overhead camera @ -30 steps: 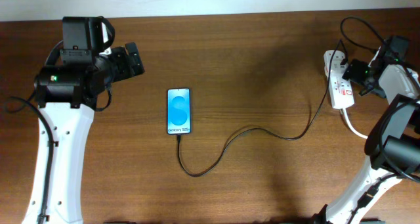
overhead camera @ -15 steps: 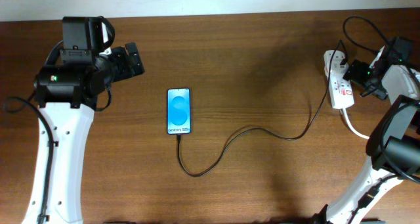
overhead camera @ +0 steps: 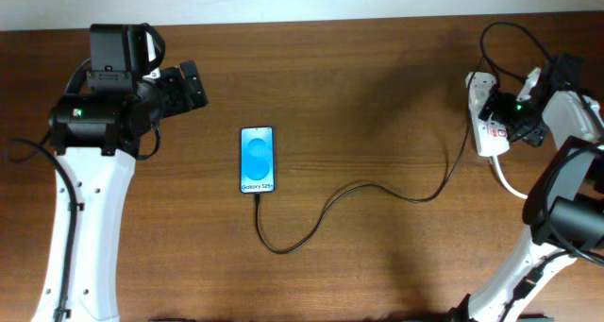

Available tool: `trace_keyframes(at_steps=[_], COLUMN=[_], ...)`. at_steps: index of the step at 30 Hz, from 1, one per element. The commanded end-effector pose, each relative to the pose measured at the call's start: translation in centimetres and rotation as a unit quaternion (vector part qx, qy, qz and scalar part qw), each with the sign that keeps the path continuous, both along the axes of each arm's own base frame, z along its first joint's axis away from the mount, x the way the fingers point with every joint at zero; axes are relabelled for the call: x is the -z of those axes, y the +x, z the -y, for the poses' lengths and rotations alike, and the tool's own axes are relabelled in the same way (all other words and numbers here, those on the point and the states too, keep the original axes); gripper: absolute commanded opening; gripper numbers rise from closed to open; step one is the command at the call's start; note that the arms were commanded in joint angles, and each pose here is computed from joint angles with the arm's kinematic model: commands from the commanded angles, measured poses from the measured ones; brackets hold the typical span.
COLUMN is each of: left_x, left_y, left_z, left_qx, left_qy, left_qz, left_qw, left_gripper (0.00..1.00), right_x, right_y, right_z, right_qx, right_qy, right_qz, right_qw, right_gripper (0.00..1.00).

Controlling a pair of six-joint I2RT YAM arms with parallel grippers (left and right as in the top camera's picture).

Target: Plug charger to phone and switch on socket

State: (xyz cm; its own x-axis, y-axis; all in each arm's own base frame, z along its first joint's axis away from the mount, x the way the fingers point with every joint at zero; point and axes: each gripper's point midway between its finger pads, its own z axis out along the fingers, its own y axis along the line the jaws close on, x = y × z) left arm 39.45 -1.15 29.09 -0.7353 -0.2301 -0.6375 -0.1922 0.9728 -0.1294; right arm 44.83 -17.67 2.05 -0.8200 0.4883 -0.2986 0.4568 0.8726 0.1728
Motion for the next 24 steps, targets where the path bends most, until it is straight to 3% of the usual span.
trace_keyframes(at_steps=[1, 5, 13, 24], left_x=[-0.6, -0.6, -0.6, -0.6], left_y=[0.0, 0.0, 0.0, 0.0], left_z=[-0.4, -0.4, -0.4, -0.4], left_qx=[-0.005, -0.005, -0.005, -0.005], left_qy=[0.005, 0.005, 0.005, 0.005], left_qz=[0.008, 0.008, 0.008, 0.008], left_qw=[1.000, 1.000, 1.000, 1.000], left_gripper=[0.99, 0.99, 0.99, 1.00], right_x=[1.6, 1.3, -6.5, -3.3], right_y=[0.7, 0.2, 1.0, 0.2], right_z=[-1.8, 0.4, 4.9, 4.6], right_qx=[-0.017, 0.004, 0.058, 0.069], right_qy=[0.007, -0.049, -0.070, -0.022], right_qz=[-0.003, -0.020, 0.036, 0.015], right_qw=[1.000, 0.999, 0.995, 0.997], right_gripper=[0.96, 0.96, 0.96, 0.94])
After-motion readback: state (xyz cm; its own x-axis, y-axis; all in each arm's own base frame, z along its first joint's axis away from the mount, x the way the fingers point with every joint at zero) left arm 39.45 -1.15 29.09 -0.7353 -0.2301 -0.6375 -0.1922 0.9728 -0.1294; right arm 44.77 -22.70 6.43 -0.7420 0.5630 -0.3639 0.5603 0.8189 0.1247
